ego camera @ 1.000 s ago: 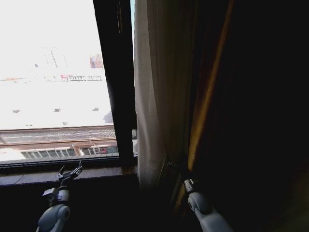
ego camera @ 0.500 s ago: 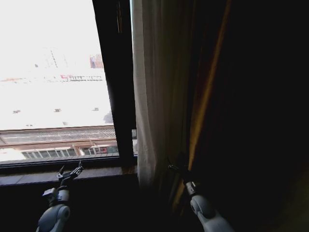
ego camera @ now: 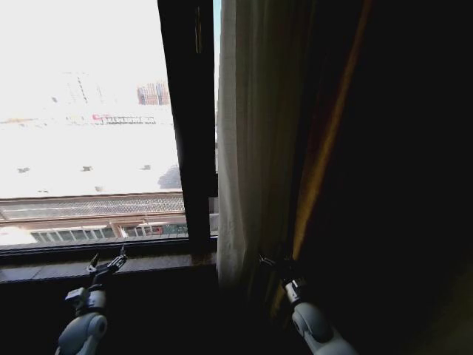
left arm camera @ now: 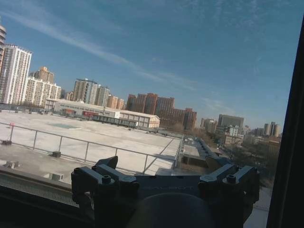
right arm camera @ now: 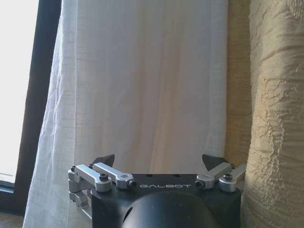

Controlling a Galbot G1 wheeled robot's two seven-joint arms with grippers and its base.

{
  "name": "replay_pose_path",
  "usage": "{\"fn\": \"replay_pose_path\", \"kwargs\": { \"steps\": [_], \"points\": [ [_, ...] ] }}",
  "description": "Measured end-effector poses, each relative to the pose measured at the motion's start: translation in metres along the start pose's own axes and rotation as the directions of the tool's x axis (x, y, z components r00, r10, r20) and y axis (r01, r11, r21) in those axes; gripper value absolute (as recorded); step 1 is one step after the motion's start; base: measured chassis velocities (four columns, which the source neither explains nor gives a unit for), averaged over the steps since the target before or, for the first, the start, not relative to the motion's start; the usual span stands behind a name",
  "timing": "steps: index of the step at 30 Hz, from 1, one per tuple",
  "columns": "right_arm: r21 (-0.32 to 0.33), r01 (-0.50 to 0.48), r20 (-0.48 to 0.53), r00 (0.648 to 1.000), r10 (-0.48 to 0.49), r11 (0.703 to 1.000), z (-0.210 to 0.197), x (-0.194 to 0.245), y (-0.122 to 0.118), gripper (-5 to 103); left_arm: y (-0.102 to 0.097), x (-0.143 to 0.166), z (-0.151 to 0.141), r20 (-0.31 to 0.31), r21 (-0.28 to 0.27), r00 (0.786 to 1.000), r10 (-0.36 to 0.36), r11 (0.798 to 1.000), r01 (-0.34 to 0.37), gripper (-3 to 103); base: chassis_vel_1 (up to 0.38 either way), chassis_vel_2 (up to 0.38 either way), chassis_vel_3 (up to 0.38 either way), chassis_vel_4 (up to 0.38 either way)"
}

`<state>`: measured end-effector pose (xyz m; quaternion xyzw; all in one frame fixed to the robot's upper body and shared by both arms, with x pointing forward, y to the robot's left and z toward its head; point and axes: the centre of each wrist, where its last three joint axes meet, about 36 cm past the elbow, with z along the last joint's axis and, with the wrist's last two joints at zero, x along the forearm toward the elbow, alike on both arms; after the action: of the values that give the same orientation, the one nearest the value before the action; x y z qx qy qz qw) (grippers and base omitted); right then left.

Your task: Open the curtains by pulling them apart, changing their state from closed to fully open.

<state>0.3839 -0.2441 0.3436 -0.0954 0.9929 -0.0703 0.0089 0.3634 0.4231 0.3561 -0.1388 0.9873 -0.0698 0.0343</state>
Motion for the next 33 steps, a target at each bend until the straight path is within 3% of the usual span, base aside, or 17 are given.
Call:
{"fn": "replay_pose_path", "kwargs": {
  "steps": [33],
  "points": [
    [-0.031, 0.022, -0.012, 1.0, -0.022, 0.999, -0.005, 0.012, 0.005, 100, 0.0, 0.0, 0.0, 0.0, 0.0, 1.0, 0.0, 1.0, 0.0, 100, 0.0, 0.0, 0.0, 0.0]
  ]
}}
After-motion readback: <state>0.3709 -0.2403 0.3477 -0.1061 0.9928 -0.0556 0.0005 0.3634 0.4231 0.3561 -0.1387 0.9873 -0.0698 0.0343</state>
